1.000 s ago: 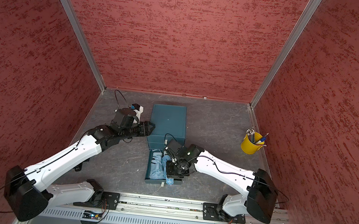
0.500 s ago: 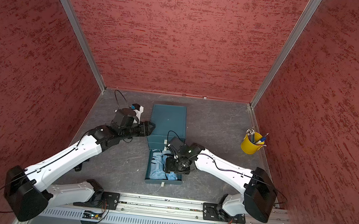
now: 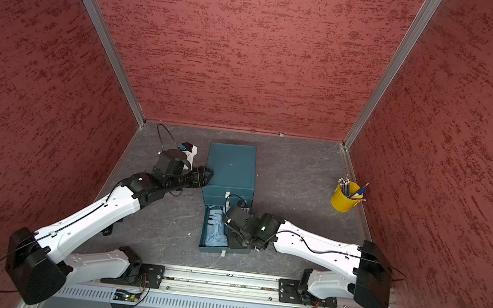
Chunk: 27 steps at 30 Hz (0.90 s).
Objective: Place the umbrella in the drawer by color
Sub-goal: Place the umbrella in the drawer, then close the drawer in the storage box.
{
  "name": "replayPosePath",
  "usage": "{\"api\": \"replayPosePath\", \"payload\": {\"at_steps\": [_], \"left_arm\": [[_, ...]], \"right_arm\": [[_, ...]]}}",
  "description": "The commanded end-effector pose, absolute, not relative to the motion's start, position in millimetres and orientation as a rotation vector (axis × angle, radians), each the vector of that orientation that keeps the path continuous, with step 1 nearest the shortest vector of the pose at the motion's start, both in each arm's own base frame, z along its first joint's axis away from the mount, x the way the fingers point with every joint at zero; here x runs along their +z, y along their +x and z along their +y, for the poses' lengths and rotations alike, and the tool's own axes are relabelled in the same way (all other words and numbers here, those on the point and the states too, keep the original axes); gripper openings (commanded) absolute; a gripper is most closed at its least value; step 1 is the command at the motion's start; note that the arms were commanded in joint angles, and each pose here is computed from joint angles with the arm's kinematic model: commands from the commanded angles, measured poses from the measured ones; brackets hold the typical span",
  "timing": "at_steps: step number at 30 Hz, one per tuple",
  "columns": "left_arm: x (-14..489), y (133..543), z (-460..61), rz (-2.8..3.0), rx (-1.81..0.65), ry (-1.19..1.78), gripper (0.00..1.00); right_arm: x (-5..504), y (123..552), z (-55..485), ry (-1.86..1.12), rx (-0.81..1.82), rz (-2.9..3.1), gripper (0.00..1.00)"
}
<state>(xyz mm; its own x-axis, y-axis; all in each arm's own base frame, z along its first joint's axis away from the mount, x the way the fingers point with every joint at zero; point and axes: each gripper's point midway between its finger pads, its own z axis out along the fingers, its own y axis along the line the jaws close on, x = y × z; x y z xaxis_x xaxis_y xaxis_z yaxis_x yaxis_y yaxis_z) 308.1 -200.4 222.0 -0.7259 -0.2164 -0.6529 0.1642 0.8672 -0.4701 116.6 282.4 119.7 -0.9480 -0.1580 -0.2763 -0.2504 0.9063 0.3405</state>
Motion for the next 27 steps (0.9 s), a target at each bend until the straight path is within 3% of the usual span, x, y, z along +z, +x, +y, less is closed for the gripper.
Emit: {"api": "replayPosePath", "payload": {"at_steps": [1, 4, 5, 6, 7, 14, 21, 27], "left_arm": [[194.2, 301.3, -193.7, 2.380, -0.573, -0.009, 0.63], [195.5, 300.7, -195.9, 2.373, -0.590, -0.001, 0.62], [195.7, 300.7, -196.4, 2.370, -0.595, 0.000, 0.62], [195.8, 300.6, -196.3, 2.370, -0.595, 0.001, 0.61], [195.3, 300.2, -195.7, 2.371, -0.593, -0.003, 0.61], [186.8, 298.1, -194.9, 2.384, -0.594, -0.020, 0.56], [183.2, 296.9, -189.9, 2.386, -0.556, -0.024, 0.54], [182.7, 296.5, -187.0, 2.388, -0.527, -0.003, 0.53]], "right_arm": [[131.4, 119.1, 292.0, -0.279, 0.572, 2.654, 0.00], [133.0, 100.8, 299.1, -0.326, 0.601, 2.548, 0.00], [128.8, 94.7, 299.0, -0.332, 0.599, 2.532, 0.06], [123.8, 88.2, 299.6, -0.331, 0.606, 2.523, 0.25], [117.2, 82.1, 300.8, -0.332, 0.614, 2.524, 0.35], [85.1, 59.6, 312.9, -0.384, 0.496, 2.563, 0.73], [79.2, 71.3, 324.7, -0.339, 0.488, 2.479, 0.78], [83.4, 75.7, 342.1, -0.407, 0.507, 2.411, 0.75]]}}
